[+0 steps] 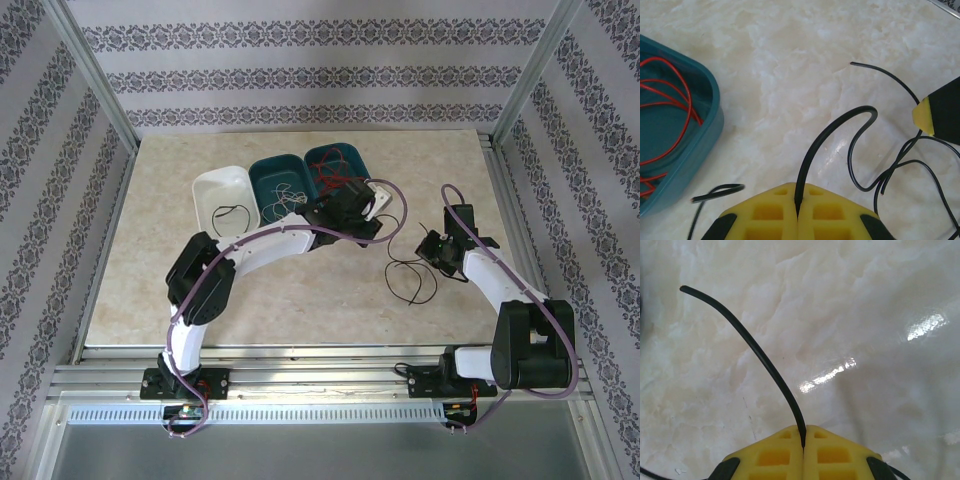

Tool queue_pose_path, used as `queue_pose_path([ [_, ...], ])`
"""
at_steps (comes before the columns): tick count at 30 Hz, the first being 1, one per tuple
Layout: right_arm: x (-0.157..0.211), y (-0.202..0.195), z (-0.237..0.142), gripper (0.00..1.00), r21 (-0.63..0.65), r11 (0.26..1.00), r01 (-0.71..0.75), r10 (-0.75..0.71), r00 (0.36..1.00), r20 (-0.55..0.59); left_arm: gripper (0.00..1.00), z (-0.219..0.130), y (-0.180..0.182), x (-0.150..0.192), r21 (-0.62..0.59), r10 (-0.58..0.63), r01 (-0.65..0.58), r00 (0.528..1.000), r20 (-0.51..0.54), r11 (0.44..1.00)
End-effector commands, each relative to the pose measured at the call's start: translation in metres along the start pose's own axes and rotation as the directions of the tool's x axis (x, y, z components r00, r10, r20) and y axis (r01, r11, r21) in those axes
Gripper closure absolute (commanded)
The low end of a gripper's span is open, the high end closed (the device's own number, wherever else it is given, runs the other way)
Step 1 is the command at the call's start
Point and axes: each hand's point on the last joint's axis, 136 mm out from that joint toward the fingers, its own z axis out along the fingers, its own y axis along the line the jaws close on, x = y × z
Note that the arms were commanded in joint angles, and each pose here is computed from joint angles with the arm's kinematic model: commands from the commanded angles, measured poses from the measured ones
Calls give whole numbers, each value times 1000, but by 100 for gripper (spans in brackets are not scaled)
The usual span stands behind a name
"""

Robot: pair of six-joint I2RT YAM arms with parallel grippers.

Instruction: Untangle the cables

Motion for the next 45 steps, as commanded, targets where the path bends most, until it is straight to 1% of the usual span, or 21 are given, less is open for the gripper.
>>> queue_pose_path([
  [1,-17,1,-19,100,22,1000,21,-22,998,64,100,-33,2,-29,-21,5,-3,995,100,1000],
  [7,-29,4,-42,100,24,999,47,-50,990,132,100,-65,11,-37,-76,26,-15,988,152,997],
  [12,-35,8,-56,100,13,998,56,-58,983,177,100,-87,14,-44,-84,22,-6,980,198,996],
  [20,-34,10,-63,100,-2,998,63,-62,980,188,100,-125,18,-63,-26,-57,67,951,304,997],
  [27,-33,8,-62,100,1,998,70,-69,980,189,100,-160,45,-67,-19,-161,182,910,381,983],
  [31,-31,8,-62,100,1,998,70,-69,980,189,100,-187,69,-65,-8,-239,268,873,426,963],
  [34,-31,7,-63,100,-2,998,66,-64,979,195,100,-204,96,-56,-15,-310,355,836,452,935],
  [36,-31,7,-63,100,-4,998,65,-63,979,195,100,-215,118,-46,-29,-362,423,806,468,905],
  [41,-29,6,-62,100,-5,998,63,-61,979,192,100,-245,172,-16,-38,-480,584,702,526,811],
  [43,-29,7,-63,100,-7,998,64,-61,979,194,100,-255,188,-7,-55,-495,618,676,545,784],
  [45,-29,7,-63,100,-8,998,63,-60,979,195,100,-266,203,4,-95,-500,650,662,559,754],
])
